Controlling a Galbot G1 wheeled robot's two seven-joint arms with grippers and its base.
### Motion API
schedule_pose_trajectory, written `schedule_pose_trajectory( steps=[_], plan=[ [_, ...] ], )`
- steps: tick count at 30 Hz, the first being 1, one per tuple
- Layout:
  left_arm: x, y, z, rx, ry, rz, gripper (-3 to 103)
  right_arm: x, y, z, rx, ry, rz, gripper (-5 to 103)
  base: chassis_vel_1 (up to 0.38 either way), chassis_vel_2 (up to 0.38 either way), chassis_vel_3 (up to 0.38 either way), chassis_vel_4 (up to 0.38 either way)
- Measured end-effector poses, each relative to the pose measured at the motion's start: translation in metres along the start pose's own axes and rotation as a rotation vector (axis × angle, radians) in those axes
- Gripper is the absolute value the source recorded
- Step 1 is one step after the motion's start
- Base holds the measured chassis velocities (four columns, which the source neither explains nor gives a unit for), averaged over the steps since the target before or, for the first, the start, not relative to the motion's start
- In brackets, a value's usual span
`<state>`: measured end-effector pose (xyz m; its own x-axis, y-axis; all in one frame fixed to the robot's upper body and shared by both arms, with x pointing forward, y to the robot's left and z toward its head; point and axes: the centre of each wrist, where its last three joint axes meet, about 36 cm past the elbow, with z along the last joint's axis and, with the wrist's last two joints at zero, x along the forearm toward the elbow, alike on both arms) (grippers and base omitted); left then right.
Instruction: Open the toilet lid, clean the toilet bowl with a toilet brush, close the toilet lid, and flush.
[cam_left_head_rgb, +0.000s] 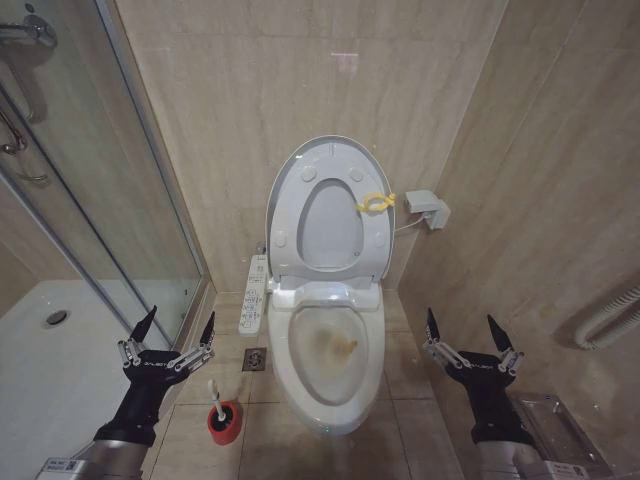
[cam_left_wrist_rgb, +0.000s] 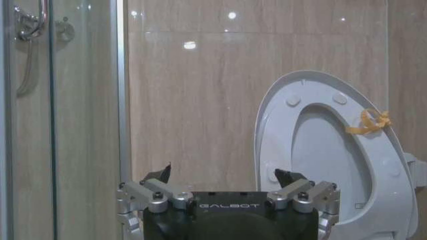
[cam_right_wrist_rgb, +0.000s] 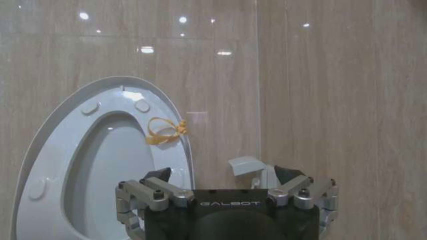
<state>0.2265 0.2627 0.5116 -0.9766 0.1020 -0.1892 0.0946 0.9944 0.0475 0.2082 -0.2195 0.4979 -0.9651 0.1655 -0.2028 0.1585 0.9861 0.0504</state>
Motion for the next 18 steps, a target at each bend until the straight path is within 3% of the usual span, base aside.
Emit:
schedule_pose_trajectory(
  steps=[10,18],
  plan=[
    [-0.001,0.001,0.001,0.006,0.012,-0.001,100,0.0,0.0,0.0,0.0,0.0,0.0,100,0.0,0.0,0.0,0.0],
    [-0.021,0.009,0.013,0.109,0.192,0.01,100,0.0,0.0,0.0,0.0,0.0,0.0,100,0.0,0.0,0.0,0.0]
  ],
)
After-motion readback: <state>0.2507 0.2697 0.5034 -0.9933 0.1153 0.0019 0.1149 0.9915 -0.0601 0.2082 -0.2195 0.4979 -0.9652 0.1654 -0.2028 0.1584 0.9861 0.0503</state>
